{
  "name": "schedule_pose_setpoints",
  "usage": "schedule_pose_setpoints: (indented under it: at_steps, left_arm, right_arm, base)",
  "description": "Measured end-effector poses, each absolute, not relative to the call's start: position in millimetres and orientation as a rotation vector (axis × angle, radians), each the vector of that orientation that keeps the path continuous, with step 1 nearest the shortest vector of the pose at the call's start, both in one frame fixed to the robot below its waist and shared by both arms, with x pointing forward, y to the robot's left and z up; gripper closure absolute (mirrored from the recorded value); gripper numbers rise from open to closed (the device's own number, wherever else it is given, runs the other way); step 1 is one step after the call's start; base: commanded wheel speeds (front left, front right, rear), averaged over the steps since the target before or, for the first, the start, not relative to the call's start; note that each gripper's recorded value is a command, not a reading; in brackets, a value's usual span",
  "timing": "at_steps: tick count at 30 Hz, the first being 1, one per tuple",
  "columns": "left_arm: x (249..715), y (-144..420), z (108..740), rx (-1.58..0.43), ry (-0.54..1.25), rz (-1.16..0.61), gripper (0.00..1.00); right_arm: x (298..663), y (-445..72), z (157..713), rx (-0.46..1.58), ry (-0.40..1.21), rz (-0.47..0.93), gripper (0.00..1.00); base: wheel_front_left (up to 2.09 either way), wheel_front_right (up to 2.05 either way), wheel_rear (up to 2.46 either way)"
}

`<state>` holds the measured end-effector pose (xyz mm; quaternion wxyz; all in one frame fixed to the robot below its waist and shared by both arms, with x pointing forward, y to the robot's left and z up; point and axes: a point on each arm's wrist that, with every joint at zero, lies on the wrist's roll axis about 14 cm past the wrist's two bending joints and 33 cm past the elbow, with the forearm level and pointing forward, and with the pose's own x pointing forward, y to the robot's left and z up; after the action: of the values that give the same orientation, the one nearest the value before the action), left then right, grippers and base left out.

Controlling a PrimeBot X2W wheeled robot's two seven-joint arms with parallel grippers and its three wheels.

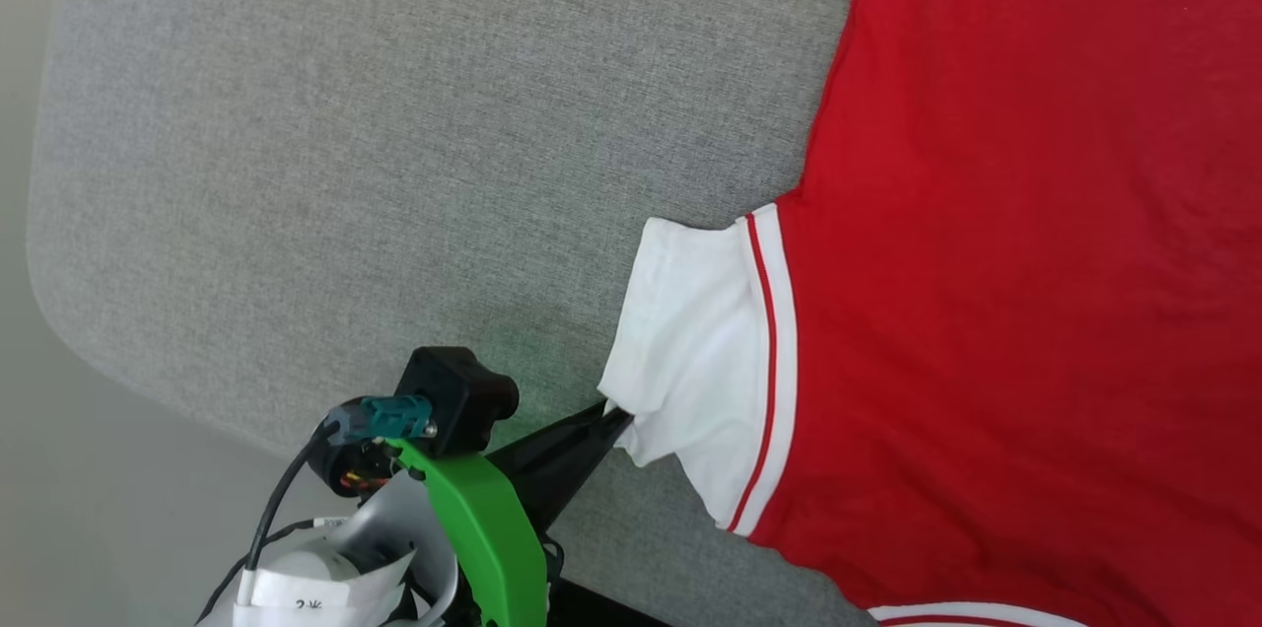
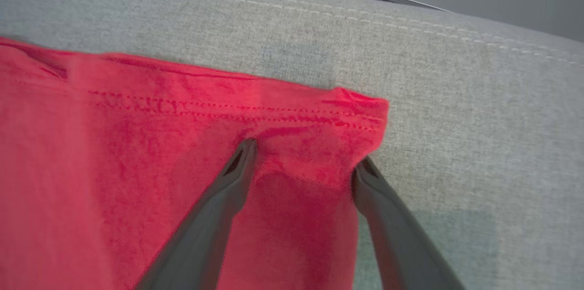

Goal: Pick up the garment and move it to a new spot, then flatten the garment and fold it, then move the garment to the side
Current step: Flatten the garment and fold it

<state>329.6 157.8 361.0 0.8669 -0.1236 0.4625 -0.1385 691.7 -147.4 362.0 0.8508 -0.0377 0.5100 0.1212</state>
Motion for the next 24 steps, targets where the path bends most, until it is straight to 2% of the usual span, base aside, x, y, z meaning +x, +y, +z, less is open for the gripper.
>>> schedule_pose_setpoints:
  at_steps: [2,3,4,5,16,24]
  left_arm:
    - [329.8,158.2,360.6,-0.264,0.964,-0.283,1.00]
    - [329.6,158.1,360.4,-0.266,0.963,-0.280,1.00]
    - [329.5,158.0,360.5,-0.268,0.962,-0.279,1.00]
    - [329.8,158.0,360.7,-0.268,0.960,-0.278,1.00]
    - [335.0,163.2,363.1,-0.261,0.914,-0.263,1.00]
    - [340.1,164.9,376.6,-0.281,0.866,-0.261,1.00]
  right_arm:
    - [691.1,-144.3,356.6,-0.092,1.085,0.263,0.00]
    - [690.6,-144.3,354.8,-0.101,1.092,0.263,0.18]
    - [690.2,-146.3,354.1,-0.109,1.098,0.258,0.71]
    - [689.6,-147.6,353.5,-0.117,1.103,0.256,1.00]
    - [678.4,-153.6,353.9,-0.131,1.096,0.258,1.00]
    - [645.5,-170.3,358.2,-0.136,1.092,0.249,1.00]
  base:
    - [0.00,0.00,0.00]
    - [0.00,0.00,0.00]
    - [0.00,0.00,0.00]
    - [0.00,0.00,0.00]
    - [0.00,0.00,0.00]
    - [0.00,0.00,0.00]
